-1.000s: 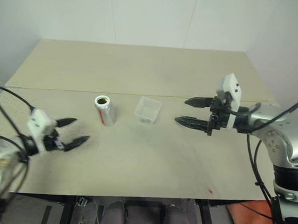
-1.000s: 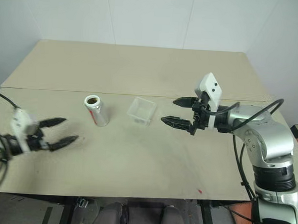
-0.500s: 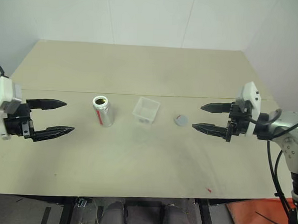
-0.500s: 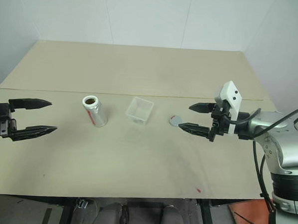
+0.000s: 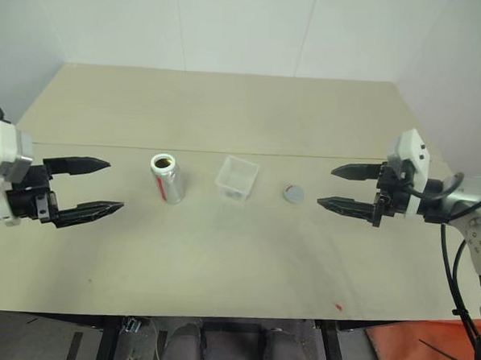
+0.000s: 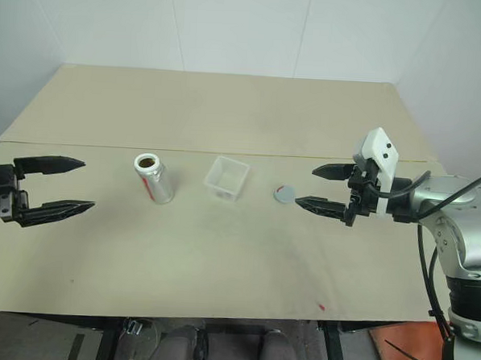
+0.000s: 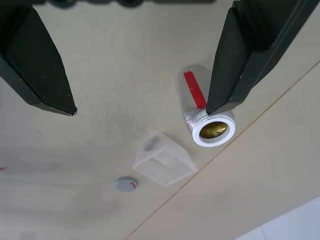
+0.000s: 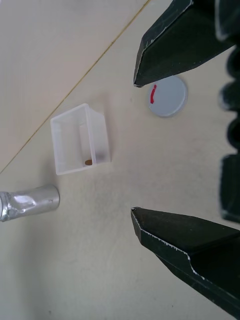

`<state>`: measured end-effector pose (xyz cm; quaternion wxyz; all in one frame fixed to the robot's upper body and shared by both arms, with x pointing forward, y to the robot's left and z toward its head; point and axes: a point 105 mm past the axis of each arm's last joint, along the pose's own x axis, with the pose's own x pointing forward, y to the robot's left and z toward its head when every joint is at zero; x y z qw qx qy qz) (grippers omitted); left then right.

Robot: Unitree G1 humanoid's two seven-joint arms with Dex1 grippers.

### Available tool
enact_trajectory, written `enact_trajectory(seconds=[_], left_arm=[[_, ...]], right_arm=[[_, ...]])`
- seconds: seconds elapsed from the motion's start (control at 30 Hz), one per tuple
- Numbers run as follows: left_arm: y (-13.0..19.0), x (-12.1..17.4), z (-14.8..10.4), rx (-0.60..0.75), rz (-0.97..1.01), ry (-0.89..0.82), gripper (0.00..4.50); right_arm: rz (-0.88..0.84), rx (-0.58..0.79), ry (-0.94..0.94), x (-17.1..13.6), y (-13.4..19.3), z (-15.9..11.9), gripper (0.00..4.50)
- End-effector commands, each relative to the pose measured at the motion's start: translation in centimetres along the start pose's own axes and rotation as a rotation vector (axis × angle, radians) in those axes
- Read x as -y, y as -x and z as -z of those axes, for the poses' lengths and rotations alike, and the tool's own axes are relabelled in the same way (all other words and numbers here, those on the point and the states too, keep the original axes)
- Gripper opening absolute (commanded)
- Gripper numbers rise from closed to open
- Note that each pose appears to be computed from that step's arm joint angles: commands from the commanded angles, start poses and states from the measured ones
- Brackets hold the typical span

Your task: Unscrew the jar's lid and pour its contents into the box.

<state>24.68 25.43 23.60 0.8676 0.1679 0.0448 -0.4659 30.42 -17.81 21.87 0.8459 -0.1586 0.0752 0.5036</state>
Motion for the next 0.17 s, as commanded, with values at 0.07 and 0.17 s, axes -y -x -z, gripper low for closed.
enact_trajectory(seconds=[0.07, 0.17], left_arm=[[-0.28, 0.61, -1.13, 0.046, 0.026, -0.024, 4.48], [-0.15, 1.08, -1.13, 0.051, 0.048, -0.01, 4.48]], right_arm=[[0.034, 0.044, 0.059, 0.26, 0.8, -1.73, 4.5], [0.038, 0.019, 0.012, -0.29, 0.94, -1.48, 4.5]])
